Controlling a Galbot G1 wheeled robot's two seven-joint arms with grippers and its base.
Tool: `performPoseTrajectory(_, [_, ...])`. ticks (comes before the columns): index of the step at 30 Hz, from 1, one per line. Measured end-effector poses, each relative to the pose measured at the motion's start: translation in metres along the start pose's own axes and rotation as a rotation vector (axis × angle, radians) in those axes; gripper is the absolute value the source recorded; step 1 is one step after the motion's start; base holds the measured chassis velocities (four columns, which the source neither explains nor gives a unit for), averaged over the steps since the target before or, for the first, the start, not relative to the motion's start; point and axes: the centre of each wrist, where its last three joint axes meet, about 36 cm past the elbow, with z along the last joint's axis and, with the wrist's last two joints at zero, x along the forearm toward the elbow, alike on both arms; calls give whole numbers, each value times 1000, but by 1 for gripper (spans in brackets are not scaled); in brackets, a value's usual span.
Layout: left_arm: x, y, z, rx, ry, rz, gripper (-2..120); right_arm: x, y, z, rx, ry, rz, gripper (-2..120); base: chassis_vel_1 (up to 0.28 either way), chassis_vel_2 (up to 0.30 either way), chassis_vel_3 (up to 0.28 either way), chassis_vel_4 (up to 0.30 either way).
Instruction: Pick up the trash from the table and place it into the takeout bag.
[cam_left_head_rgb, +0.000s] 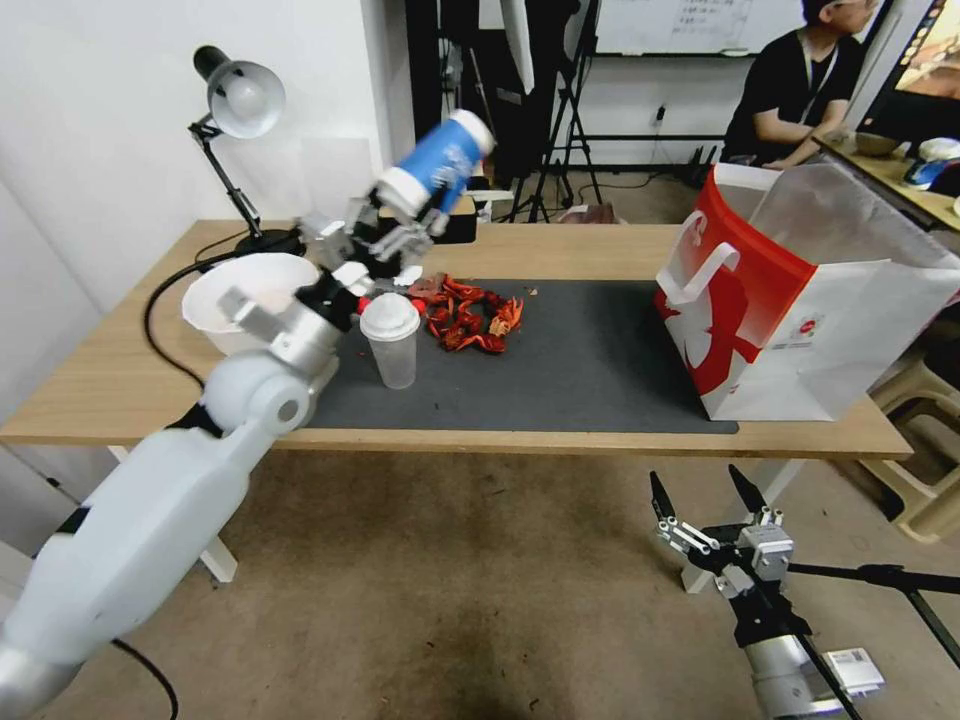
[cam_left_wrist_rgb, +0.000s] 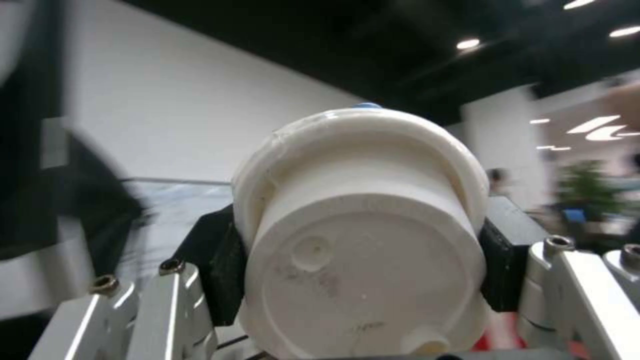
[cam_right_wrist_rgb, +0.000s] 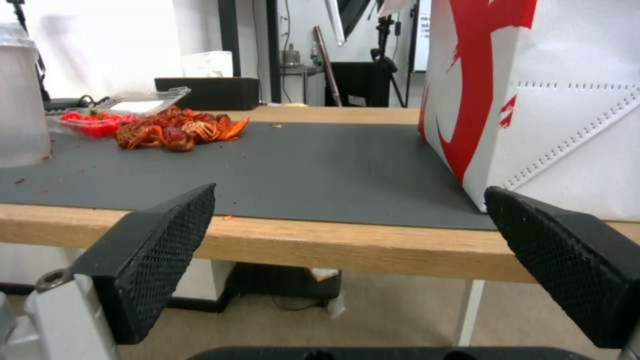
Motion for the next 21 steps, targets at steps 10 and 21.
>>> performPoseTrajectory(10, [-93,-1,10,35,-43,208,63,10,4,-3,8,-1,21,100,0,0,0,0])
performPoseTrajectory(21, [-165,-35,35,87,-26,308,63,16,10,-6,19,-23,45,100,0,0,0,0])
